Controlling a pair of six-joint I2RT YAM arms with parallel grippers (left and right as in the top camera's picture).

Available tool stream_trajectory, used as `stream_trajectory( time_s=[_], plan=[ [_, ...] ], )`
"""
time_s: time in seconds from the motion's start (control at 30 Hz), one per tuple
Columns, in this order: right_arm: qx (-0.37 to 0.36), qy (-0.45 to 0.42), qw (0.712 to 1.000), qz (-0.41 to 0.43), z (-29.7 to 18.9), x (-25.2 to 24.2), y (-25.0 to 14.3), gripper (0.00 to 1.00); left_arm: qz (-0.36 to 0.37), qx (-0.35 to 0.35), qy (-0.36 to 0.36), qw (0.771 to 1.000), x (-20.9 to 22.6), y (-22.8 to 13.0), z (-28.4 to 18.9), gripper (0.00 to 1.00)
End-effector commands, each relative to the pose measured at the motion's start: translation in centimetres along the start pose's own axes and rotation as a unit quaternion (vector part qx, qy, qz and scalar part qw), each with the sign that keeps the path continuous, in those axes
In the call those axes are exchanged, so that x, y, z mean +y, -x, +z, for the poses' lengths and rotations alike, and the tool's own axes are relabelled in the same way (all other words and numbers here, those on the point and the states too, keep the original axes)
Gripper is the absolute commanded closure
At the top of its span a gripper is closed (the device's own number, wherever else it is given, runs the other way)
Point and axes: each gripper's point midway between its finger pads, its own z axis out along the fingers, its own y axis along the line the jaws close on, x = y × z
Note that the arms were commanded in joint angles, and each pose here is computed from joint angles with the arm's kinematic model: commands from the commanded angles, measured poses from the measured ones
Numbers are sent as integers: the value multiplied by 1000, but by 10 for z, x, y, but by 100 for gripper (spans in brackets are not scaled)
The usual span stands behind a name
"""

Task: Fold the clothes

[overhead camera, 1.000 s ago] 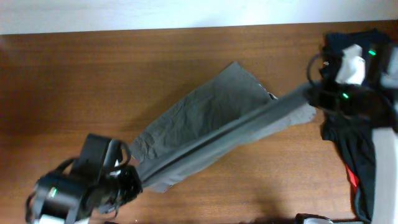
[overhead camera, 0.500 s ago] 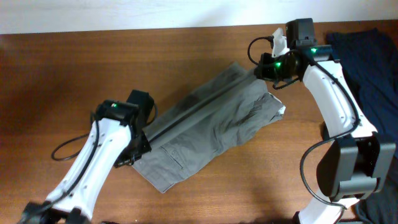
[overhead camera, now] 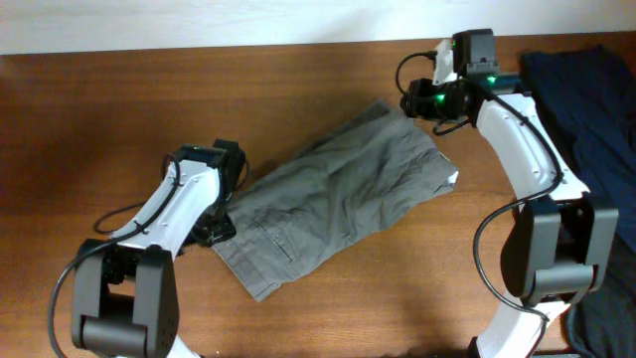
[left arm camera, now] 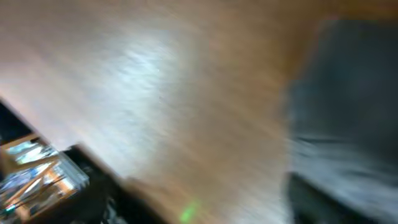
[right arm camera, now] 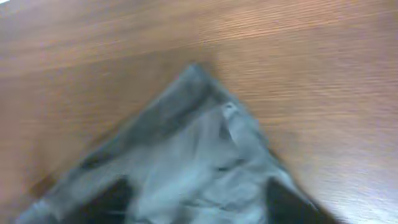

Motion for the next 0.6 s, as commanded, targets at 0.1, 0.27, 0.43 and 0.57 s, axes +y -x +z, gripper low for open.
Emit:
stream_trajectory(
  time_s=[0.1,0.27,0.43,0.57],
  plan=[
    [53,-14,995,83,-36,-82,-18,1,-29,57,-30,998,33,16,4,2],
    [148,66,982,100,-54,-66,-64,9,49,66,-162,983,-8,4,-21,5],
    [224,30,970,88,-36,-58,-113,9,131,17,-209,969,-43,2,-36,1],
    [239,12,962,131,-3,-62,-148,14,156,11,-244,957,-67,-4,-27,2]
  ],
)
